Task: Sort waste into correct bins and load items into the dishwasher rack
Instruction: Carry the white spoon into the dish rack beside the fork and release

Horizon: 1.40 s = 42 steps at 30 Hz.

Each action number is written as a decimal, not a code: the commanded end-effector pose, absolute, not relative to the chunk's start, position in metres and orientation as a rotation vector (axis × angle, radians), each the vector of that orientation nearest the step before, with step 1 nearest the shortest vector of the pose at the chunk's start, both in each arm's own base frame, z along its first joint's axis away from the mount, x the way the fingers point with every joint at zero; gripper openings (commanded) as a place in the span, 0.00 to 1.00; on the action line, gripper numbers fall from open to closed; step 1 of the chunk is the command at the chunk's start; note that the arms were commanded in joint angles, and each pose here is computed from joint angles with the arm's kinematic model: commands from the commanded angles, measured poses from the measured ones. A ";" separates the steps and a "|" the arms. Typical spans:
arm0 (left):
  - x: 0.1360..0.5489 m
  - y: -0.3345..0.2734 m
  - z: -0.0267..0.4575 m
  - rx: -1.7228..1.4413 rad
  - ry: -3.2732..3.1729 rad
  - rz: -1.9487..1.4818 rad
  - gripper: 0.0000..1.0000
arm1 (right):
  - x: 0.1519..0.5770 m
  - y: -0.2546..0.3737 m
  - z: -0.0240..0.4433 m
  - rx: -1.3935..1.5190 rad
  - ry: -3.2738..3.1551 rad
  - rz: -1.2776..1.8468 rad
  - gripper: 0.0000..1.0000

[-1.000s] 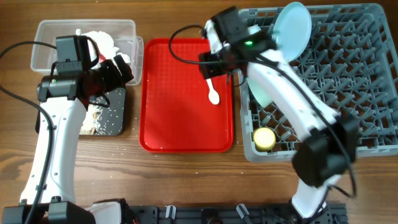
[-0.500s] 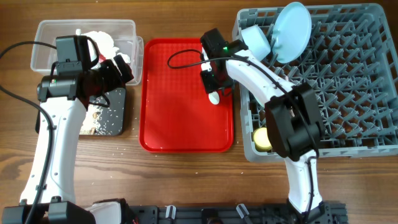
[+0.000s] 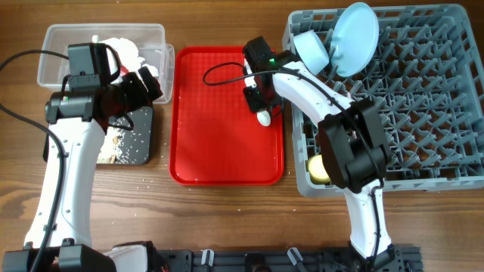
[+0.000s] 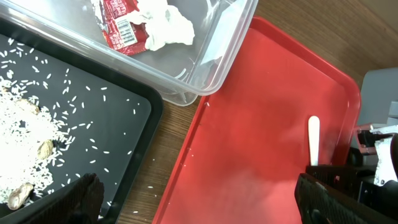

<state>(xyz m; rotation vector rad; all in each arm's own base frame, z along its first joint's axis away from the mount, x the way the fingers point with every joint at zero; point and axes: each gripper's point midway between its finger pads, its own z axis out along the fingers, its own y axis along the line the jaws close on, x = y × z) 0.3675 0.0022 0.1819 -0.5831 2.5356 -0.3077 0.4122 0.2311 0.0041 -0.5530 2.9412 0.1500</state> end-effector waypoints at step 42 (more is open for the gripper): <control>0.371 0.004 0.186 -0.574 2.524 -0.311 1.00 | 0.343 0.026 0.185 0.089 2.869 0.134 0.61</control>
